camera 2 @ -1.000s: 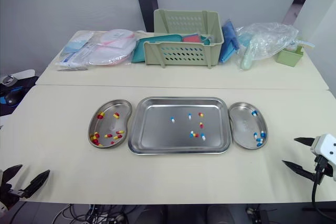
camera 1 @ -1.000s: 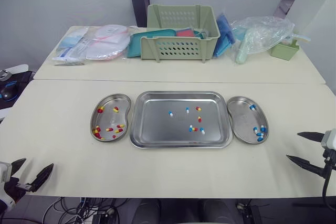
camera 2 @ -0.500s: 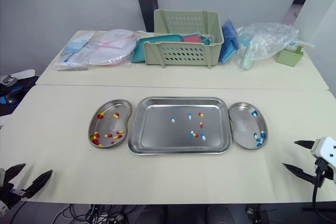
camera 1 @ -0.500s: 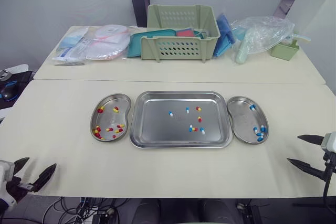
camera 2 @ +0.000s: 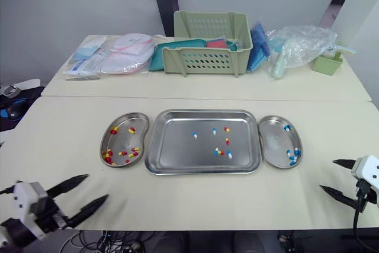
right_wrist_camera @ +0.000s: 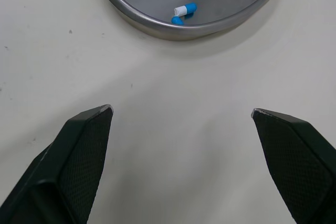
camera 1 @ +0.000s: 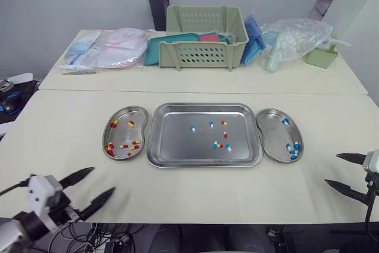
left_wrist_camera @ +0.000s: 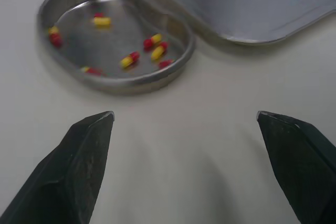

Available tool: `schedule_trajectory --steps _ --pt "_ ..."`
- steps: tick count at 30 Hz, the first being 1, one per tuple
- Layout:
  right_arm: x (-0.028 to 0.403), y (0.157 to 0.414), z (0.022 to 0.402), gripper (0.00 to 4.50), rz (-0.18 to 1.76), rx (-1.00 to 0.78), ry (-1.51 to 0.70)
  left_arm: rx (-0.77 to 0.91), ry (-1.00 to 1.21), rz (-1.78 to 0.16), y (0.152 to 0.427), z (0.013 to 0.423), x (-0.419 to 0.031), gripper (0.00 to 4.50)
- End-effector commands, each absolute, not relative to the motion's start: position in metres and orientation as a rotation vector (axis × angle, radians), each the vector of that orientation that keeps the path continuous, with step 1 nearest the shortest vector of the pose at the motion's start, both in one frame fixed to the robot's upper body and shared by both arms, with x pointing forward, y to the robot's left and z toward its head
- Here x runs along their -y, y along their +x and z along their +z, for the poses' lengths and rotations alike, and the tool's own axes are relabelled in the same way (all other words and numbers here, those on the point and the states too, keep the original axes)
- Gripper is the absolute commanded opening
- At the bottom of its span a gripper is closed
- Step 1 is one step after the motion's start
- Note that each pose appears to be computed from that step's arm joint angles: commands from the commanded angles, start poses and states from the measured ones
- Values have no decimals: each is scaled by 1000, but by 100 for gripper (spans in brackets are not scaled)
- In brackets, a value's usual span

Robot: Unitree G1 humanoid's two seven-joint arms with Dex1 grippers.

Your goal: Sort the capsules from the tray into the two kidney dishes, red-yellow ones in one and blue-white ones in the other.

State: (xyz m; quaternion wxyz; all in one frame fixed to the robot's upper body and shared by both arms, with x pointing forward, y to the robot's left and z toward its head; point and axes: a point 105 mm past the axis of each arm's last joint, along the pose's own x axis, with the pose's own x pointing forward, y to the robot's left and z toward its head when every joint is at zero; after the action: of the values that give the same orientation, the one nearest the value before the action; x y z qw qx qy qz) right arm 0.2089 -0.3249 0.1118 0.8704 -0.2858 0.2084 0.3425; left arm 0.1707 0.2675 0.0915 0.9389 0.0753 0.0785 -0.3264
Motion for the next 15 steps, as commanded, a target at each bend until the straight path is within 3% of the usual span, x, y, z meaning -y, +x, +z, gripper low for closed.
schedule_trajectory --steps 1,15 --pt "327 210 119 447 708 -416 -624 -63 141 -776 172 100 -235 450" --pt "330 205 122 447 696 -409 -638 66 125 -805 196 100 -203 450"
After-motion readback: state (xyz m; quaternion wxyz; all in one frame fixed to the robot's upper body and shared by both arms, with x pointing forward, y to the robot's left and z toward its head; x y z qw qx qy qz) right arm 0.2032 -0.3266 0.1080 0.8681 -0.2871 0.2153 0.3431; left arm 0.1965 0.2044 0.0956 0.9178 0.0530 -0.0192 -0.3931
